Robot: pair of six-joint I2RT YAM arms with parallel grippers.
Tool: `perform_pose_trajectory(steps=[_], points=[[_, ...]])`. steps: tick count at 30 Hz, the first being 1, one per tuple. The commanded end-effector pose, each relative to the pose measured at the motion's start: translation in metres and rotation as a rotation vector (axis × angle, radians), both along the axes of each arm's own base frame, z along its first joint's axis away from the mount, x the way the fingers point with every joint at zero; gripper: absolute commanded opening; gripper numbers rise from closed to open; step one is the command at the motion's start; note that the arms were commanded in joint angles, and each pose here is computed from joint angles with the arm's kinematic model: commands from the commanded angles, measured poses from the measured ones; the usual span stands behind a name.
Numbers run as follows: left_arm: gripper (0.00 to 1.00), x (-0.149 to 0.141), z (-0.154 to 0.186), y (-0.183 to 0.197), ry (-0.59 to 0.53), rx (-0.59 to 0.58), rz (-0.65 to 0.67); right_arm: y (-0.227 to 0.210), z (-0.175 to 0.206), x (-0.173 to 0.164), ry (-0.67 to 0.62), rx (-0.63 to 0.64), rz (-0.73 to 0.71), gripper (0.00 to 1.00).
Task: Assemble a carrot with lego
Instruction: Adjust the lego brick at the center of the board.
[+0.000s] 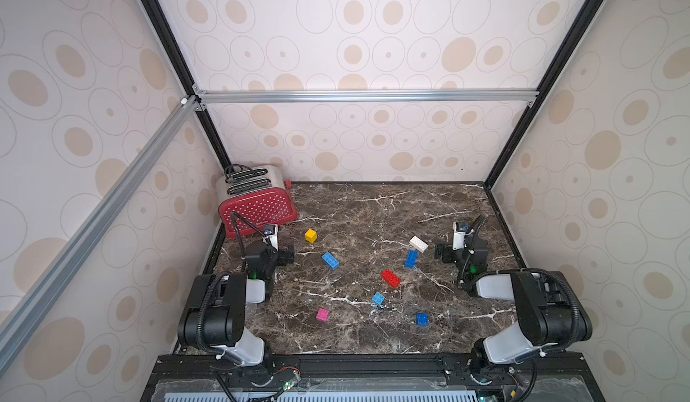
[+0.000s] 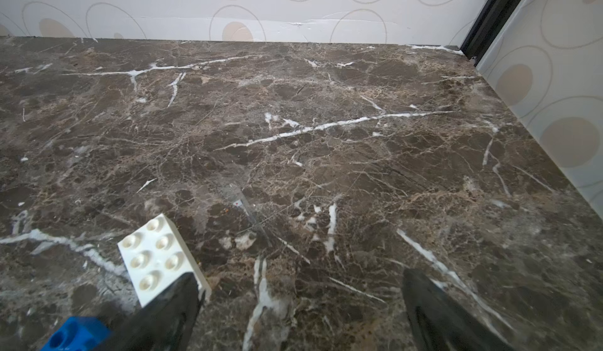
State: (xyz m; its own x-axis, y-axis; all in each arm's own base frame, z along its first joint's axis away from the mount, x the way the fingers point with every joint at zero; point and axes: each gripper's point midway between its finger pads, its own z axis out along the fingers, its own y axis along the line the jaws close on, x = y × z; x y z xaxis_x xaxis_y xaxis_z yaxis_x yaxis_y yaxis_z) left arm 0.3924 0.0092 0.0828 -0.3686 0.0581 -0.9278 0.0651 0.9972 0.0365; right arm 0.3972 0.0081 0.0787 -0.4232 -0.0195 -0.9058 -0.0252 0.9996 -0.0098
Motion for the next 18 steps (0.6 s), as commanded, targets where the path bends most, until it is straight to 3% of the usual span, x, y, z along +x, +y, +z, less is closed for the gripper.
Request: perform_pose_trajectory(steps=[1,18], points=[[0.99,0.0066,0.0153,0.0023,-0.043,0.016,0.002,-0.0002,0.0041,0.0,-0.012,-0.009,-0.003,1.0],[0.99,0.0062,0.0147,0.002,-0.041,0.016,0.001,-0.0005,0.0038,-0.0001,-0.011,-0.009,-0.004,1.0]])
